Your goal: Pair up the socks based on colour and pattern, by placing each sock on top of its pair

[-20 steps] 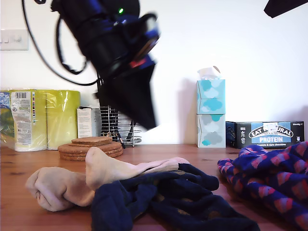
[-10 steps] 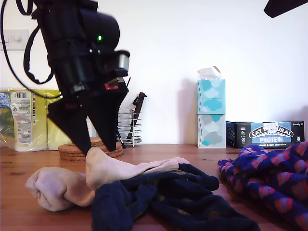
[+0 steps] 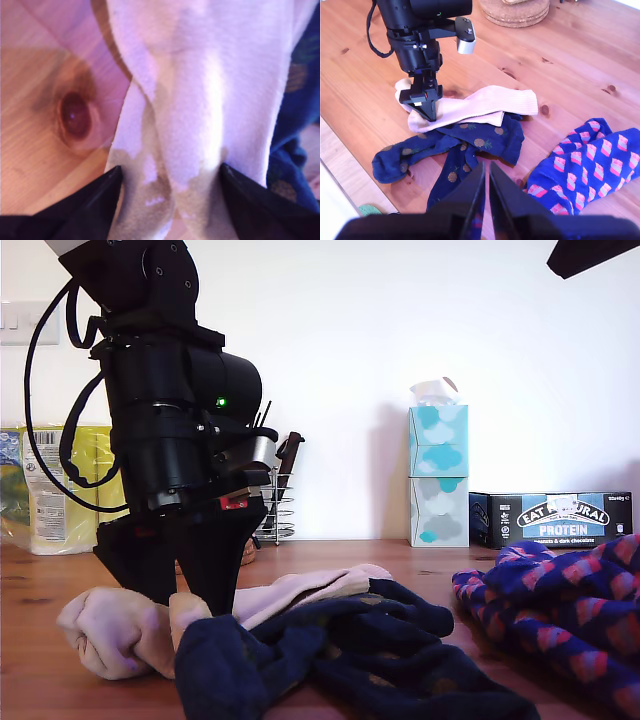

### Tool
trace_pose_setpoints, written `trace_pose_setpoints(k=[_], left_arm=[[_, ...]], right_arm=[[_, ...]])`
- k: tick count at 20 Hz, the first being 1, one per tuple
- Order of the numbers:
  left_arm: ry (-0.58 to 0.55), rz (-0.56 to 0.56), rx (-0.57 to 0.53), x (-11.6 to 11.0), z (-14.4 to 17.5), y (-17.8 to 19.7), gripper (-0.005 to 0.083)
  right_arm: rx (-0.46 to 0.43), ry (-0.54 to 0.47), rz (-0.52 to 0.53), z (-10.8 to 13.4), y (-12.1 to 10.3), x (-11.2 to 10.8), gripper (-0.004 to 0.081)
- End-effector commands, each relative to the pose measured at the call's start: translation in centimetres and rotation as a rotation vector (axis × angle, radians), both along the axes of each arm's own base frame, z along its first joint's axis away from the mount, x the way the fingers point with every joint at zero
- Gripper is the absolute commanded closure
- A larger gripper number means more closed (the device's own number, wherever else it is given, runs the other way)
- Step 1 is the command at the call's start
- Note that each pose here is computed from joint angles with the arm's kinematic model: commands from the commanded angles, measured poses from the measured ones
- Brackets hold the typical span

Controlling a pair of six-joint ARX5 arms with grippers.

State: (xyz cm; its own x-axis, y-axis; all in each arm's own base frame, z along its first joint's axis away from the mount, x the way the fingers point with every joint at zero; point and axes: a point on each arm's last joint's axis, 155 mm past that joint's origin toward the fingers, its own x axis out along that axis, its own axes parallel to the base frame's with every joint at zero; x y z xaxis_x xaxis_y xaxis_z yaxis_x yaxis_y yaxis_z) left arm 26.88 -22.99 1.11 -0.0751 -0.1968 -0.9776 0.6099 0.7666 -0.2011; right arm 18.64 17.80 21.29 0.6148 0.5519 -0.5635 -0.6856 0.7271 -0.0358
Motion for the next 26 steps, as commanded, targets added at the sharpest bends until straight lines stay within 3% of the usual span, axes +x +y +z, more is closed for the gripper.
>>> trace_pose_setpoints(k=[1,2,3,7,14,20,25,26], left_arm=[[0.015,-0.021,0.013,-0.3,-1.0,0.2,0.0636],[0.011,-0.023,0.011,-0.2,-1.0,0.2,0.0761],[0.011,-0.024,0.011,-0.1,-1.0,0.3,0.0791],[-0.001,-0.014,-0.005,0.1,0.0,0.4,0.0794],[-0.155,0.047,-0.137,2.4,7.2,0.6,0.0794],[-0.151,0.206,0.022,3.8,6.4,7.3,0.0794],[-0.094,0.331,0.128,3.4,5.9,12.0,0.0789],[-0.089,0.338,0.131,3.3,5.9,12.2,0.0750]], right_arm=[[0.009,-0.007,0.002,0.5,0.1,0.0,0.0781],[0.011,-0.009,0.002,0.5,0.1,0.0,0.0781],[0.011,-0.009,0.002,0.5,0.1,0.0,0.0781],[0.006,-0.003,0.003,0.4,0.1,-0.1,0.0781],[-0.002,0.005,0.004,0.1,0.0,-0.2,0.0781],[-0.015,0.024,0.010,-0.4,0.3,0.0,0.0781],[-0.023,0.030,0.011,-0.8,0.8,0.4,0.0781],[-0.023,0.029,0.011,-0.8,0.9,0.5,0.0781]])
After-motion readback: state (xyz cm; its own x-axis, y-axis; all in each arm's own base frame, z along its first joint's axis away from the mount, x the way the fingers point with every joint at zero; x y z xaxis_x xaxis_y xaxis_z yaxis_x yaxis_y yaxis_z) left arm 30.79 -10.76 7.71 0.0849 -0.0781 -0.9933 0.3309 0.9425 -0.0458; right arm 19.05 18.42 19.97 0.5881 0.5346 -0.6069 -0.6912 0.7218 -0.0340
